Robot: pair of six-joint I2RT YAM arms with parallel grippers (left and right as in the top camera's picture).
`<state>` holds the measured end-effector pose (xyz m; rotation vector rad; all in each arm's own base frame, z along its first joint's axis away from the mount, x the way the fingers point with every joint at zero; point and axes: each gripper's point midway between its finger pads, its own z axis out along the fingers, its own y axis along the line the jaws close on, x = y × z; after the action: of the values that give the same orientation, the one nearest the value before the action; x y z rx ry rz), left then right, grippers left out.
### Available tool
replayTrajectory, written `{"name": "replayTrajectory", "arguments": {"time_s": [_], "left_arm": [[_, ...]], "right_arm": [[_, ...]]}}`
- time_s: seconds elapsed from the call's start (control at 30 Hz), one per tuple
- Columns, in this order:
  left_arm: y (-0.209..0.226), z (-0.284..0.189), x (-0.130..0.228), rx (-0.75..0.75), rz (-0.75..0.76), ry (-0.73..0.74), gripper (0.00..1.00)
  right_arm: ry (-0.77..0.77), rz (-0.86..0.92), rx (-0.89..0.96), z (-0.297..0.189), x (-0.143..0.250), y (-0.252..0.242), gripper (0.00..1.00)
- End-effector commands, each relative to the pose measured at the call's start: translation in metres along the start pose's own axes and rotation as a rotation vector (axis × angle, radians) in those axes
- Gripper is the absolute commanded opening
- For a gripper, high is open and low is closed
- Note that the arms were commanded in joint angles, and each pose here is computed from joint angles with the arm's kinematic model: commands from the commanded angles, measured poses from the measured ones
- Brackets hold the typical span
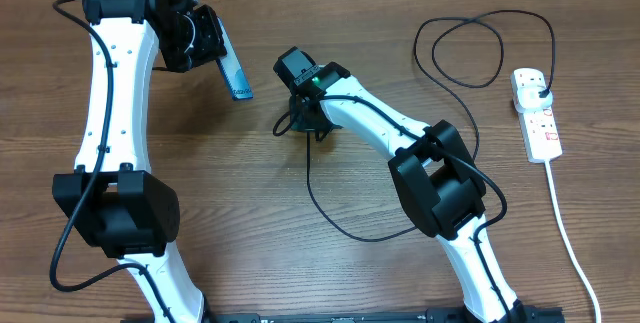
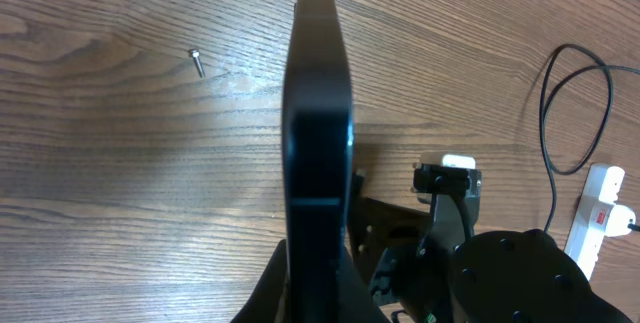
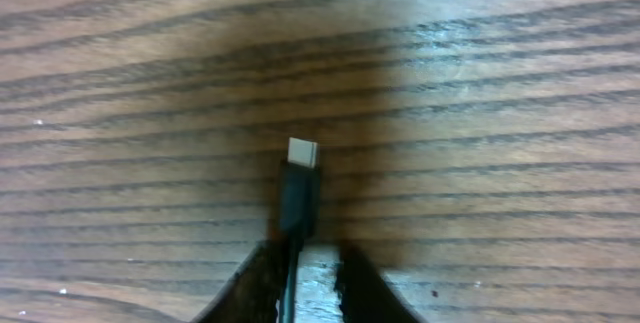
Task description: Plug charger to phone and switch on socket
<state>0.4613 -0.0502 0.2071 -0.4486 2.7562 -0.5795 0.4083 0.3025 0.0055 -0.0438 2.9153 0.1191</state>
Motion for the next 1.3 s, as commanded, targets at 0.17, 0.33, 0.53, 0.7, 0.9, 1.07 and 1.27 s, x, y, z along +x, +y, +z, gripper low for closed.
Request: {"name": "replayTrajectory", "arguments": {"time_s": [0.17,0.33,0.53,0.7,0.9,1.07,1.27], "left_arm": [[-0.001,-0.006,-0.004,0.007,0.0,-0.018,0.04],[-0.001,-0.006,-0.004,0.006,0.0,-0.018,0.04],[-0.001,-0.006,-0.004,0.006,0.016,-0.019,0.04],[-0.001,-0.006,-0.005,0.008,0.018,-0.023,0.04],[-0.002,-0.006,-0.006,0.01,0.02,-0.026,0.04],[-0.002,-0.006,-0.006,0.011,0.021,-0.027,0.04],[-0.003,-0.006,-0.006,0.013,0.021,-0.026,0.04]], "right_arm": [[0.186,0.005,0.047,0.006,0.039,-0.016,0.04],[0.349,0.041,0.059,-0.007,0.074,-0.022,0.04],[0.453,0.056,0.161,-0.022,0.099,-0.044,0.04],[0.439,0.09,0.15,-0.019,0.088,-0.053,0.64],[0.486,0.077,0.005,-0.019,0.082,-0.045,0.54],[0.511,0.041,0.047,-0.023,0.096,-0.042,0.48],[0.473,-0.002,0.09,-0.021,0.1,-0.035,0.48]]}}
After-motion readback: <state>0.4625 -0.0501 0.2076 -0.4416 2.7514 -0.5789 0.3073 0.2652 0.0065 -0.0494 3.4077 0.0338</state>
